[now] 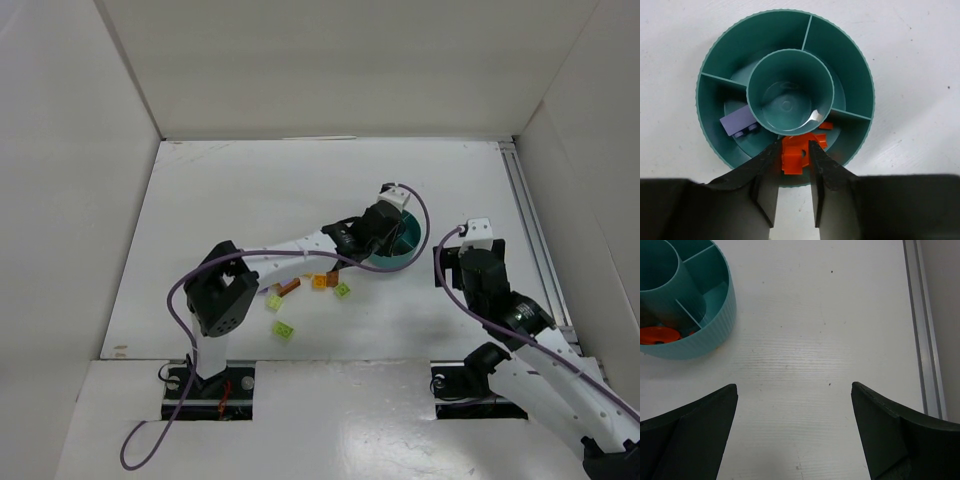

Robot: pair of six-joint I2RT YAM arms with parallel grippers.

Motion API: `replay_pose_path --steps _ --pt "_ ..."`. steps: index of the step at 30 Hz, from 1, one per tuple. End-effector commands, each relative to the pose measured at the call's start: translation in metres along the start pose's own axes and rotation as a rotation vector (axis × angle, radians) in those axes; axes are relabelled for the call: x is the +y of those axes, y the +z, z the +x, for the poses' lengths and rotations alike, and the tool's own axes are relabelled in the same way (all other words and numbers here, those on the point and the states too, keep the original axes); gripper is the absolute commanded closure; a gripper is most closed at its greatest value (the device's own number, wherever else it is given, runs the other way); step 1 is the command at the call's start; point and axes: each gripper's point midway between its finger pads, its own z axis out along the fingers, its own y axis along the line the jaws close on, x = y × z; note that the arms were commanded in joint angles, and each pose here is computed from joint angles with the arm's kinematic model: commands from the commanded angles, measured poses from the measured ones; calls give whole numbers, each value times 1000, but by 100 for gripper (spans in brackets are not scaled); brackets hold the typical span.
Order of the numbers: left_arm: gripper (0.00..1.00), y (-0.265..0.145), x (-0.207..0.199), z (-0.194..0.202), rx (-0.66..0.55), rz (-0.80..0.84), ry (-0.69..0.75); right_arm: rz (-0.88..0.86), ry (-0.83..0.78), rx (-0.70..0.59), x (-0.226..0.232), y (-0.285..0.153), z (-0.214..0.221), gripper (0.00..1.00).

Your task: Sort the legos into containers by color

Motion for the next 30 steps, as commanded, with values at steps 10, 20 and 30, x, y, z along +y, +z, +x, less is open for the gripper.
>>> replay_pose_path --steps 10,20,30 --pt "61 -9 -6 -33 -81 -3 -21 4 9 -19 -2 0 -4 1" --pt "1 -85 62 -47 -168 -65 -188 -321 -187 -180 56 2 -44 1" --pt "1 -111 207 16 -88 -261 -569 -599 -437 -252 168 5 -104 2"
